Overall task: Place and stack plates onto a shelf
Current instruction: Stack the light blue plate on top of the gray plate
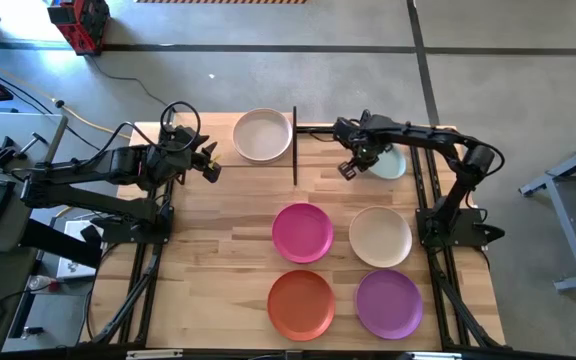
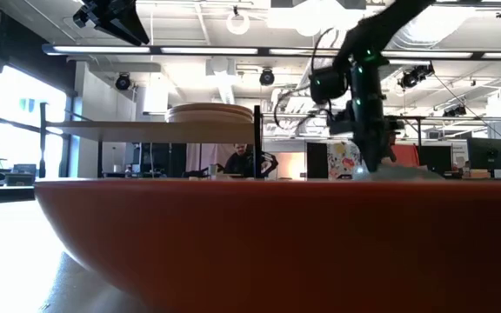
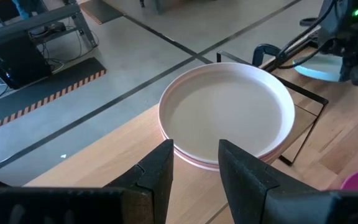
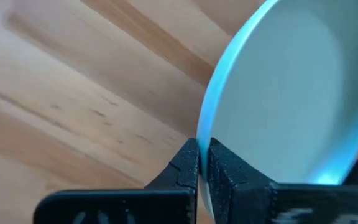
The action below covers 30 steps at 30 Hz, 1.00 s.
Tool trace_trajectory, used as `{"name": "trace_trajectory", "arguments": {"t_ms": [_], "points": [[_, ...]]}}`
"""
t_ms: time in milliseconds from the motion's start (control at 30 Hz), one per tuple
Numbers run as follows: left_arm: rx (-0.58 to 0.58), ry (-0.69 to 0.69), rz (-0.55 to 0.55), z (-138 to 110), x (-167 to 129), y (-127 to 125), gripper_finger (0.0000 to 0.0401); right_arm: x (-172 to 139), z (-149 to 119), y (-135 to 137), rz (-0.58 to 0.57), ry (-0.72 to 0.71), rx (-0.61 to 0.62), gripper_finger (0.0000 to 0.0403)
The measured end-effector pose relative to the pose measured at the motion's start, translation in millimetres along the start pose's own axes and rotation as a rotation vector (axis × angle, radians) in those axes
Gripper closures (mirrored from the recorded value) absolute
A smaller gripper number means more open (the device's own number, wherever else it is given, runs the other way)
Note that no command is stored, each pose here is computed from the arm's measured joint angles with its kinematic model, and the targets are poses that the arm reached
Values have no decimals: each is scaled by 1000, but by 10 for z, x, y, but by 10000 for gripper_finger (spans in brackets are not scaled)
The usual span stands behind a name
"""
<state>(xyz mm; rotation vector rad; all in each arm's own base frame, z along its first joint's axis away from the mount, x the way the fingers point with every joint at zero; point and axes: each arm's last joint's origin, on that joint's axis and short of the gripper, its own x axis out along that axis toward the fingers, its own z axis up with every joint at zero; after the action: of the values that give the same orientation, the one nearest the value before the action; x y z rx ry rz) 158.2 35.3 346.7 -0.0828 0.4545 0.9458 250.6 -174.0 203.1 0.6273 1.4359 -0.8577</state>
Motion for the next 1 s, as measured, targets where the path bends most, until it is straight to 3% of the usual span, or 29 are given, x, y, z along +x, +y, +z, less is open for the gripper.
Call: {"name": "trace_trajectory", "arguments": {"t_ms": [267,500,1000], "points": [[-1,0,0,0,0,0,284,-472,99,146,-30,-88,-72,402],[-1,0,0,0,0,0,284,-883,227,179,3,-216,-65,403],[-20,6,42,14,48,57,284,-1840,538,169,38,-730,-235,403]]}}
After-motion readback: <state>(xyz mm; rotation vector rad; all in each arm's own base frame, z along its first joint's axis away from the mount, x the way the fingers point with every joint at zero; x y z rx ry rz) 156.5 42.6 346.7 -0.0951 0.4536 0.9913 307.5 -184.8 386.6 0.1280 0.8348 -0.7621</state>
